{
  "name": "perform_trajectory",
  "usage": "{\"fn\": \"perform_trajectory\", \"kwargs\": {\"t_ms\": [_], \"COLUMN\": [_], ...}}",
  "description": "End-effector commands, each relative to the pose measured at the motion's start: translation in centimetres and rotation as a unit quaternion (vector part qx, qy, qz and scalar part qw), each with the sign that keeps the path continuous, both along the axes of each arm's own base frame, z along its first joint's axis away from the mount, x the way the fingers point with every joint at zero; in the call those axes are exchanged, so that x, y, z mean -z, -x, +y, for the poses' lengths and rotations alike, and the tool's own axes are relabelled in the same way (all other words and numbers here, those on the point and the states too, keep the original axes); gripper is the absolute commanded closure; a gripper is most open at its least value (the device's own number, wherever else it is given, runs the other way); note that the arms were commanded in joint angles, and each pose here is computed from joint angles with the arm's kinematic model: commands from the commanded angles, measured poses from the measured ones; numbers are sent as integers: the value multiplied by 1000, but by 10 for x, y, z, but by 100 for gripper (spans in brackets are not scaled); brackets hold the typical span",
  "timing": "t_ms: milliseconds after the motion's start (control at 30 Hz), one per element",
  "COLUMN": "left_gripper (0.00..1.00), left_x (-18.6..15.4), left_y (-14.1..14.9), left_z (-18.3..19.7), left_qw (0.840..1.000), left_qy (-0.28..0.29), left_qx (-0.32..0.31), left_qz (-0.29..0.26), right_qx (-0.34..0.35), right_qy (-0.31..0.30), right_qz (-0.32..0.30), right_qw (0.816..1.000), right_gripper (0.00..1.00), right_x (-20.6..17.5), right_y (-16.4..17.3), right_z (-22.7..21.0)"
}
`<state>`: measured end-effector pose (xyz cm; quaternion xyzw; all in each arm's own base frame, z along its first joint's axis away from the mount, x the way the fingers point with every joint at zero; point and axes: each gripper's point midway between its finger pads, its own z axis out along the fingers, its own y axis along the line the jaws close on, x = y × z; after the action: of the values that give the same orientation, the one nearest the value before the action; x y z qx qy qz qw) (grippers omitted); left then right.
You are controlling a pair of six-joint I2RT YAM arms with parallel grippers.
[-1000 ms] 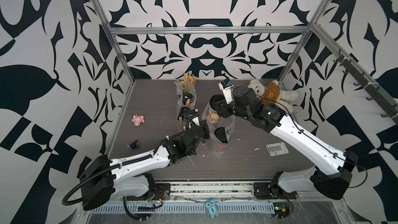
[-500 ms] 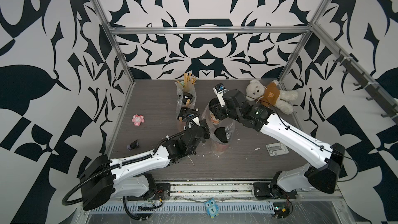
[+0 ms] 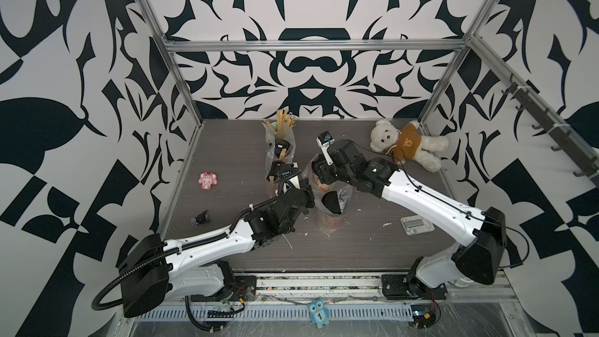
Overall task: Pack milk tea into plastic carrier bags
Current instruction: Place the milk tea cup in the plastic carrier bag.
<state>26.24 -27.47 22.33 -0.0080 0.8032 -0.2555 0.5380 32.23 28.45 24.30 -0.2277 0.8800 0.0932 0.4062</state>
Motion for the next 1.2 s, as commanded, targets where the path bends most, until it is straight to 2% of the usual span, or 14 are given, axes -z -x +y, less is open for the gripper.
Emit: {"fn": "perform_trajectory", "kwargs": {"t_ms": [0,200,733,800,967,1167], "left_gripper": [100,100,100,100,100,100], "left_x": [-27,-30,-21,-18,-8,0], "left_y": [-4,-3,-3,-3,-2,-1], "left_z": [3,8,16,16,15,14], "left_qw": [999,999,999,999,999,1000], "left_qy": [21,17,11,10,11,10], "left_qx": [-12,-18,-30,-31,-30,-29], "left_qz": [-25,-33,-28,-26,-14,-5], "right_qx": [8,9,26,25,22,19], "right_qy": [-25,-34,9,12,4,-18], "right_qz": [-1,16,67,71,65,53], "right_qw": [1000,999,997,997,998,998], "right_gripper": [61,61,56,51,30,15], "right_x": [-1,16,56,56,42,20], "right_y": [-2,-2,1,1,0,4], "right_z": [7,12,6,7,10,8]}}
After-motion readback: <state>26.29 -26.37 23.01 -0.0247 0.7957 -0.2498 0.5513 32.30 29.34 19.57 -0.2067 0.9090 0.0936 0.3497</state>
